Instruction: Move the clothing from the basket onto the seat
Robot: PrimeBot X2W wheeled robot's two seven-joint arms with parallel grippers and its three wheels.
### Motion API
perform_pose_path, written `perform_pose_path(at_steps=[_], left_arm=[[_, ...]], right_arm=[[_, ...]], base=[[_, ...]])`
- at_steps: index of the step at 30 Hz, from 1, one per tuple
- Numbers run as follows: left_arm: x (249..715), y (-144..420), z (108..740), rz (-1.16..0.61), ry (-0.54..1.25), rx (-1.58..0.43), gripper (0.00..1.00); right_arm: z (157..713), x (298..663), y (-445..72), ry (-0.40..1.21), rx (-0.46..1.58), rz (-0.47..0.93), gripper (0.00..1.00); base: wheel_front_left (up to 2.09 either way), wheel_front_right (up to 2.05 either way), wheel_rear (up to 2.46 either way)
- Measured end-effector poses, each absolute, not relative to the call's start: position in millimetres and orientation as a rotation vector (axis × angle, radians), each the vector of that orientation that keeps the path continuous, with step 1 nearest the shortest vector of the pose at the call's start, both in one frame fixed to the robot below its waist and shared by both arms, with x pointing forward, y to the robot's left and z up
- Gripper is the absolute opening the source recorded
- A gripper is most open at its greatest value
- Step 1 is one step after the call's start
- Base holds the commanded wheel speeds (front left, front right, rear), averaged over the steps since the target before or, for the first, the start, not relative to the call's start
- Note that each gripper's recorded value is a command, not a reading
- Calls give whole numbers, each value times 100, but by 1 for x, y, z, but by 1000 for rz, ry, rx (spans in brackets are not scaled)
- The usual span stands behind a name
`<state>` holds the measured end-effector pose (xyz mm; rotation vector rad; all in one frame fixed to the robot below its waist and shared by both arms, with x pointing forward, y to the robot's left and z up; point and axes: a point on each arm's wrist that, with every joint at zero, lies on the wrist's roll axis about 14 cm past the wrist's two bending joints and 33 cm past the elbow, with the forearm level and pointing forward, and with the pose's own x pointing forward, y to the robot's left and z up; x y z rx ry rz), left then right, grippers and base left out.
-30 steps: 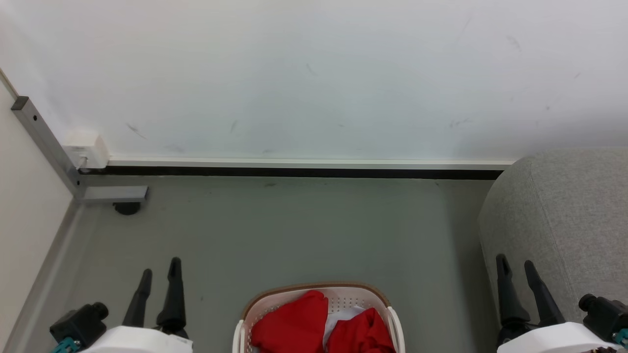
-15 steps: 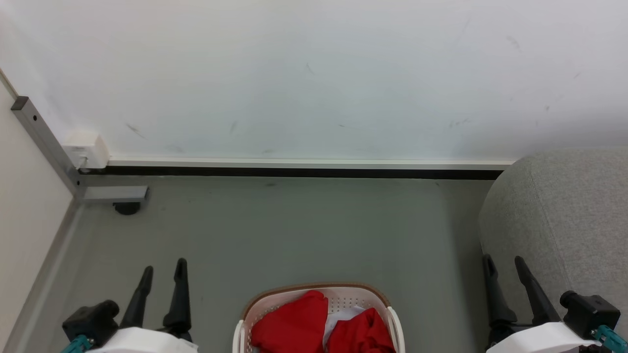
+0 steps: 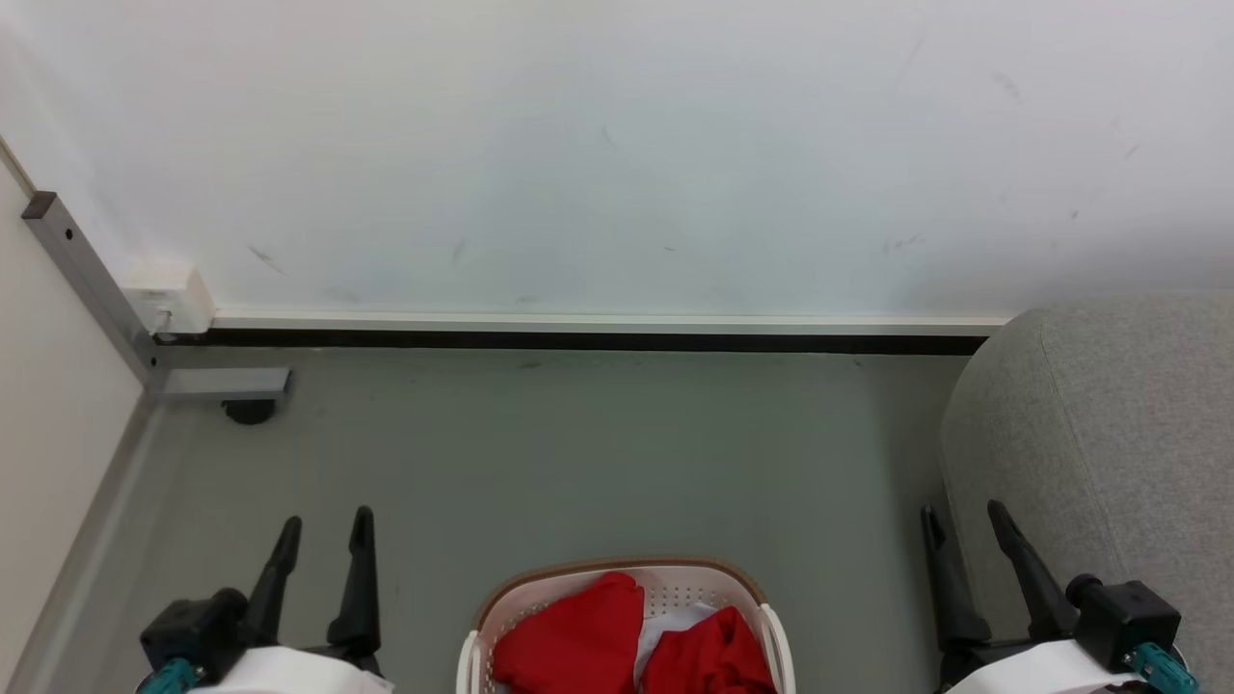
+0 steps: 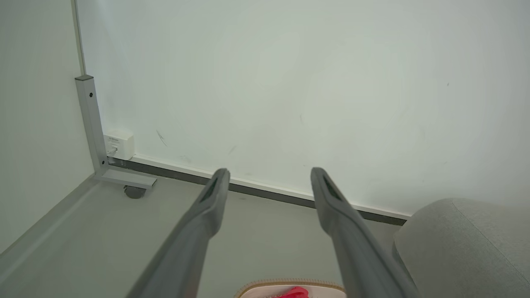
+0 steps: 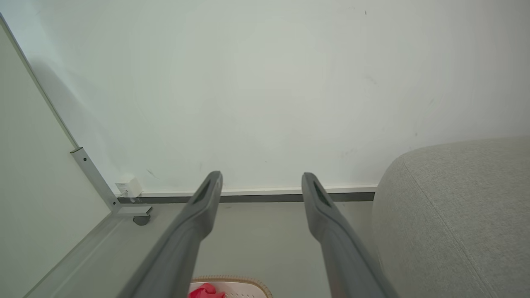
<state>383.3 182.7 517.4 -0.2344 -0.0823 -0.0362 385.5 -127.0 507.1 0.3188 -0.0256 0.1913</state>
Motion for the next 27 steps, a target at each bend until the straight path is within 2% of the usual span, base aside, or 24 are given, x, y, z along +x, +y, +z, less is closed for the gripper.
perform_pose_path(at_steps=[27], left_arm=[[383,174,521,-78,-118,-43,100]], right_arm=[[513,384,-115,-74,188,243,100]], base=[[0,0,0]])
